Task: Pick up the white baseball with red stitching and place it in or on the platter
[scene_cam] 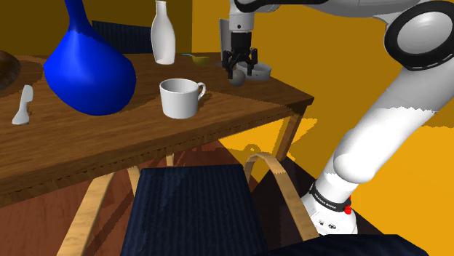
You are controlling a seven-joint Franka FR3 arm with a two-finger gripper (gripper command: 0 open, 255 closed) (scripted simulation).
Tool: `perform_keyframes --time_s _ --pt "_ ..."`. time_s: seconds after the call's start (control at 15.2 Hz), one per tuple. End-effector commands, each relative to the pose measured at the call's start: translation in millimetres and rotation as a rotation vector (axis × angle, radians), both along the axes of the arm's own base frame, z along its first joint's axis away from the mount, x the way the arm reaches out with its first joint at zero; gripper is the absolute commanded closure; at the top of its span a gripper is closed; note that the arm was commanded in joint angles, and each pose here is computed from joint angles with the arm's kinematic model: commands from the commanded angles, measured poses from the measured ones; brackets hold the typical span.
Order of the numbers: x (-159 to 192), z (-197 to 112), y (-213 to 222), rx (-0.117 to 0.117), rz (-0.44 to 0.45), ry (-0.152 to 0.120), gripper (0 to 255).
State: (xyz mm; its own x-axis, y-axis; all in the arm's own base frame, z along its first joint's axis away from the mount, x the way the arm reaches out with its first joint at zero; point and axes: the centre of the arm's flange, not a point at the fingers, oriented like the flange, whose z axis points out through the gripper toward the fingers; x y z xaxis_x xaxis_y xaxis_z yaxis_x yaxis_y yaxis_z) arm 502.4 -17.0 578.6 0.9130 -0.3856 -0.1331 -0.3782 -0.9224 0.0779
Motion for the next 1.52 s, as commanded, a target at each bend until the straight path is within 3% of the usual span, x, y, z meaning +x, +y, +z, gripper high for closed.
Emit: perform_keyframes --time_s 0.0,0.33,0.4,0.99,1.45 --pt "0 -1 0 0.000 0.000 0.000 0" --pt "0 -1 0 0.000 0.000 0.000 0" --pt "0 -1 0 0.000 0.000 0.000 255" --pt "0 -1 0 0.000 0.000 0.000 255" --pt "0 36 0 0.000 0.000 0.000 255"
